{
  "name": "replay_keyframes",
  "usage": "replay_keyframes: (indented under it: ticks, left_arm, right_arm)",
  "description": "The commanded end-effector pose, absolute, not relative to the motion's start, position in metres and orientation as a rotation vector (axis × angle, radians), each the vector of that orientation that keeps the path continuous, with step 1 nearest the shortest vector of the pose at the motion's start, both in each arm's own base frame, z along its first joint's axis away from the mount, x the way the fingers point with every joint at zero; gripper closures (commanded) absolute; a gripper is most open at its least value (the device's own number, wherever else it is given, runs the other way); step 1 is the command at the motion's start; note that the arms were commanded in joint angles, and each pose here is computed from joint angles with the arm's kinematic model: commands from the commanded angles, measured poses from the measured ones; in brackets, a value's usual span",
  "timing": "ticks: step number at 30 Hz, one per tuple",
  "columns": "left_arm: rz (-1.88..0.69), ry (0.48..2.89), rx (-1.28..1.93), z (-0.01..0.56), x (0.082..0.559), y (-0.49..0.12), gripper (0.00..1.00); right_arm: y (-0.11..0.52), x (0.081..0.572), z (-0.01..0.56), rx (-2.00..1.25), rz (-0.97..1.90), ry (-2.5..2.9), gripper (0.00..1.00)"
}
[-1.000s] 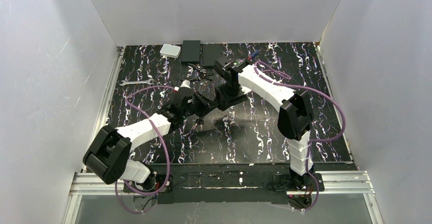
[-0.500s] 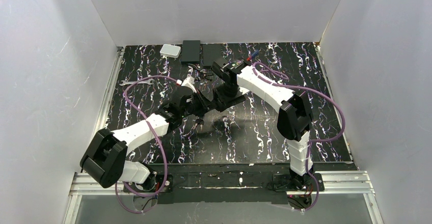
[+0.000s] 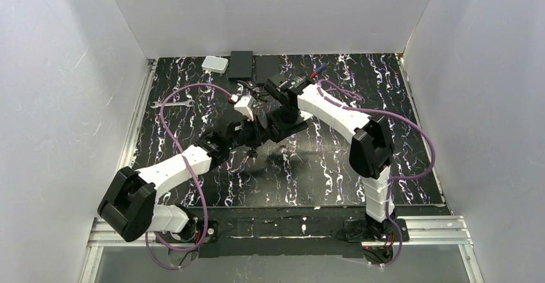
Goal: Unlock with the key
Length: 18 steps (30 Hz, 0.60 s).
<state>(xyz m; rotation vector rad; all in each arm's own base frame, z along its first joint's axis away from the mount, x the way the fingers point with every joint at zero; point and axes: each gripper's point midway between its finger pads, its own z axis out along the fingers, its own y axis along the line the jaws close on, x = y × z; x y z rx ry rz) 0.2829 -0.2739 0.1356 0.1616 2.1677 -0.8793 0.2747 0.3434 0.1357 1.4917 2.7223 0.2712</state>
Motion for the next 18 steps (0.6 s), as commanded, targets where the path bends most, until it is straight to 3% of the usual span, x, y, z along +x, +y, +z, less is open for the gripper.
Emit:
replay_keyframes:
  ticks: [1, 15, 18]
  left_arm:
    - [-0.858, 2.162, 0.294, 0.1281, 0.2729, -0.2772, 1.0]
    - [-0.954, 2.221, -0.073, 0.1329, 0.273, -0.2741, 1.0]
    - [-0.991, 2.264, -0.305, 0.1265, 0.2745, -0.268, 1.0]
  right_arm:
    - [0.405, 0.2137, 0.2299, 1.313, 0.773, 2.952, 0.99]
    - [0.4099, 0.2182, 0.2282, 1.348, 0.785, 2.931, 0.99]
    - [0.4107, 0.2192, 0.2235, 1.341, 0.769, 2.937, 0.99]
